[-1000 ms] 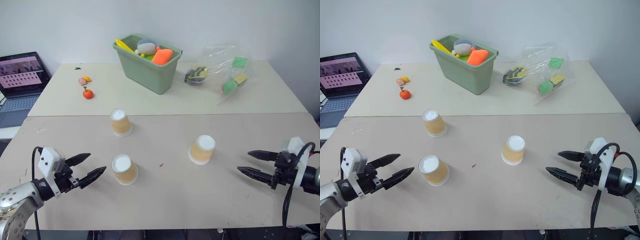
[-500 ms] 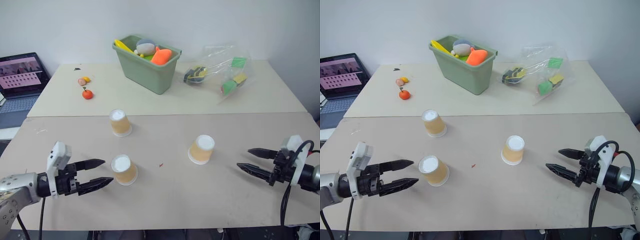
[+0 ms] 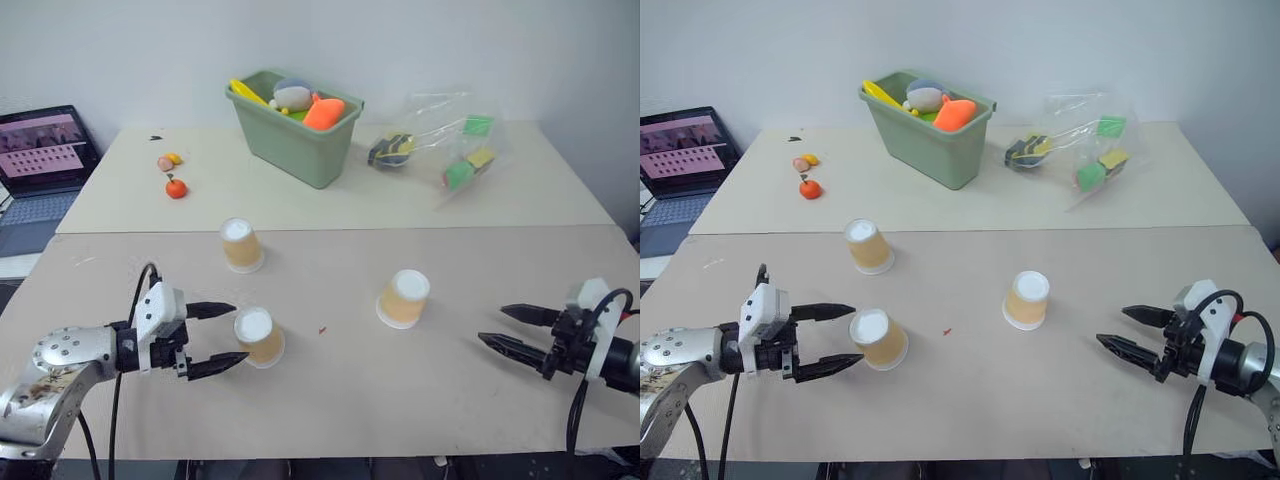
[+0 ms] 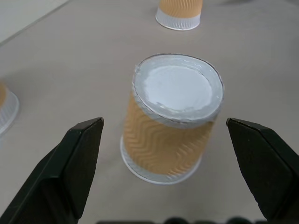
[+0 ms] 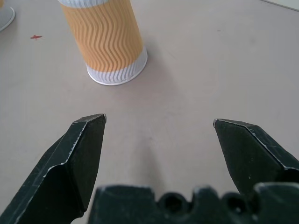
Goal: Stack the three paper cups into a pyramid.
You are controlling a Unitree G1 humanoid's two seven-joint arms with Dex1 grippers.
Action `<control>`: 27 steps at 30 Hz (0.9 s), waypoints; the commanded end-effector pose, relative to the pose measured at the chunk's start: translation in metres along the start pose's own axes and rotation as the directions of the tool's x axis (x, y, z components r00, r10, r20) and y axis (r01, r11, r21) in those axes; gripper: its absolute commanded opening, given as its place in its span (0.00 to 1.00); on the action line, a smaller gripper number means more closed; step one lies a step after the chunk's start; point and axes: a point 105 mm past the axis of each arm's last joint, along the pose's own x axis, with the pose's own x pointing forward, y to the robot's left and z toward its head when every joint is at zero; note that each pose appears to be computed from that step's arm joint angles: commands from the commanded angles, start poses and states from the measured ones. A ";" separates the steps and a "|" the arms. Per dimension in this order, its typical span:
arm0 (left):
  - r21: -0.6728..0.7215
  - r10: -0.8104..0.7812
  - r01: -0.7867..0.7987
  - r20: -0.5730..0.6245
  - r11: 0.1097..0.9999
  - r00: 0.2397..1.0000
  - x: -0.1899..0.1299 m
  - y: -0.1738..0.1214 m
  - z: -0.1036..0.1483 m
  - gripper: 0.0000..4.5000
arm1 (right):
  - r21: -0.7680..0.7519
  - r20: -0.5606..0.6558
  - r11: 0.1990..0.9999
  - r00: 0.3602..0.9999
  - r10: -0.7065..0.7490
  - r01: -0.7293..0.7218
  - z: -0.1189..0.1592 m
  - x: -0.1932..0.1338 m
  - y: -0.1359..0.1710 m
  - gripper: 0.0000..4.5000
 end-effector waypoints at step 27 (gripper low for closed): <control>0.019 0.075 -0.082 0.242 0.996 0.967 0.098 0.044 0.041 0.58 | -0.037 0.076 0.999 0.997 -0.028 0.031 0.020 0.001 -0.003 1.00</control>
